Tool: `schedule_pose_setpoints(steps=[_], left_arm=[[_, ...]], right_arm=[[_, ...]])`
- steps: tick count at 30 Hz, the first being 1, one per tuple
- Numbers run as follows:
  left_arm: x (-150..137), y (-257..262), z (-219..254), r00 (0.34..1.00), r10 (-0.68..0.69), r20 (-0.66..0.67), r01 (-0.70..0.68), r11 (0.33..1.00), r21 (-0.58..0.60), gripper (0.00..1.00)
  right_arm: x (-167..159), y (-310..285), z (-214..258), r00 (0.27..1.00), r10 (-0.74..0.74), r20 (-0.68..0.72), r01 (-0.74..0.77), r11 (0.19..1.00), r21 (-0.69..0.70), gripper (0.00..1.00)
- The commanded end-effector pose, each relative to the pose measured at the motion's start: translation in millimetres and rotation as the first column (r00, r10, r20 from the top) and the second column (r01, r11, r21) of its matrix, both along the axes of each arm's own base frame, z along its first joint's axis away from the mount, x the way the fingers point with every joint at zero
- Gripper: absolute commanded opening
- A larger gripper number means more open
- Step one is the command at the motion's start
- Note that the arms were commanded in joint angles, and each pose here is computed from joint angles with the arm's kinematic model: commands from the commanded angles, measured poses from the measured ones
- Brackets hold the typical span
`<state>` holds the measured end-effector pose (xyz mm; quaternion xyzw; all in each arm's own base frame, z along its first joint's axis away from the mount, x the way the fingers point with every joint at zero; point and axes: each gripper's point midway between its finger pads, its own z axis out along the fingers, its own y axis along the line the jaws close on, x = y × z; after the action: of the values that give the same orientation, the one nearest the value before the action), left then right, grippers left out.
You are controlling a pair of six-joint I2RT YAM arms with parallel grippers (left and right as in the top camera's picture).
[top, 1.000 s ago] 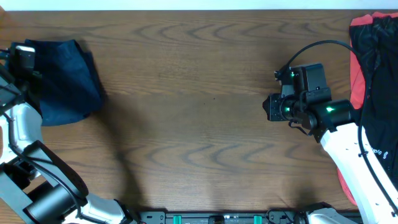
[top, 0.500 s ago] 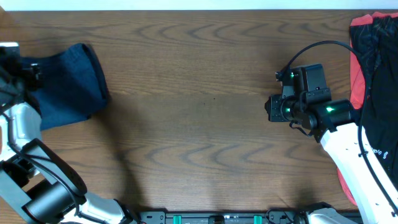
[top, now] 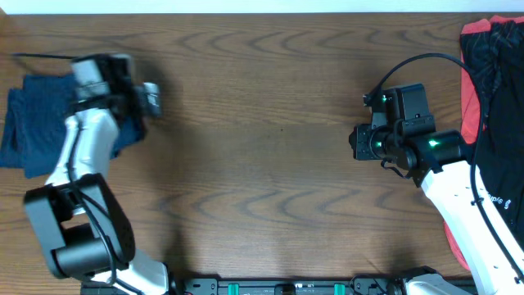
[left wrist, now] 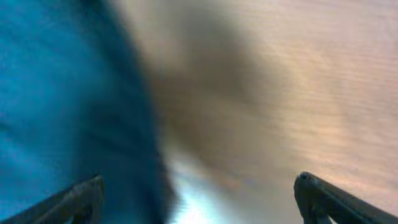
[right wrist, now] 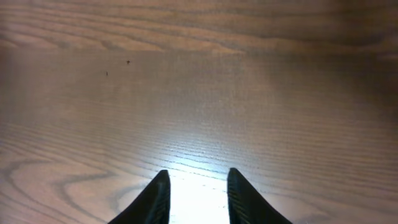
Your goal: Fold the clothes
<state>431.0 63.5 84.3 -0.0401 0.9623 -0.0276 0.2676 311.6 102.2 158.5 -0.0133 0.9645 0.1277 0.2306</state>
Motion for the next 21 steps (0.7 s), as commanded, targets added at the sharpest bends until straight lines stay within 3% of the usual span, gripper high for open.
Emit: schedule_pose_setpoints(steps=[1, 6, 8, 10, 11, 16, 21], left_arm=[[-13, -40, 2, 0.997, -0.02, -0.07, 0.015, 0.998, -0.063, 0.98], [-50, -95, -12, 0.962, -0.151, -0.226, 0.136, 0.987, -0.083, 0.98], [-64, -114, -15, 0.941, -0.2, -0.274, 0.182, 0.979, -0.088, 0.98], [-78, -128, -18, 0.917, -0.238, -0.322, 0.219, 0.971, -0.095, 0.98], [-86, -132, -18, 0.904, -0.25, -0.348, 0.23, 0.968, -0.098, 0.98], [-131, -133, -6, 0.834, -0.185, -0.52, 0.146, 0.983, -0.115, 0.98], [-169, -127, 11, 0.754, -0.164, -0.636, 0.124, 0.986, -0.107, 0.98]], right_arm=[[5, -8, -3, 1.0, -0.02, 0.008, 0.02, 0.999, -0.034, 0.36], [16, -17, -14, 0.999, -0.052, 0.009, 0.052, 0.994, -0.094, 0.45], [26, -18, -22, 0.998, -0.06, 0.017, 0.062, 0.992, -0.108, 0.55], [39, -18, -30, 0.997, -0.069, 0.031, 0.072, 0.99, -0.119, 0.8], [45, -18, -34, 0.997, -0.072, 0.036, 0.076, 0.99, -0.12, 0.99], [58, -19, -43, 0.995, -0.083, 0.046, 0.088, 0.989, -0.119, 0.99], [50, -28, -41, 0.992, -0.126, 0.021, 0.128, 0.985, -0.113, 0.99]])
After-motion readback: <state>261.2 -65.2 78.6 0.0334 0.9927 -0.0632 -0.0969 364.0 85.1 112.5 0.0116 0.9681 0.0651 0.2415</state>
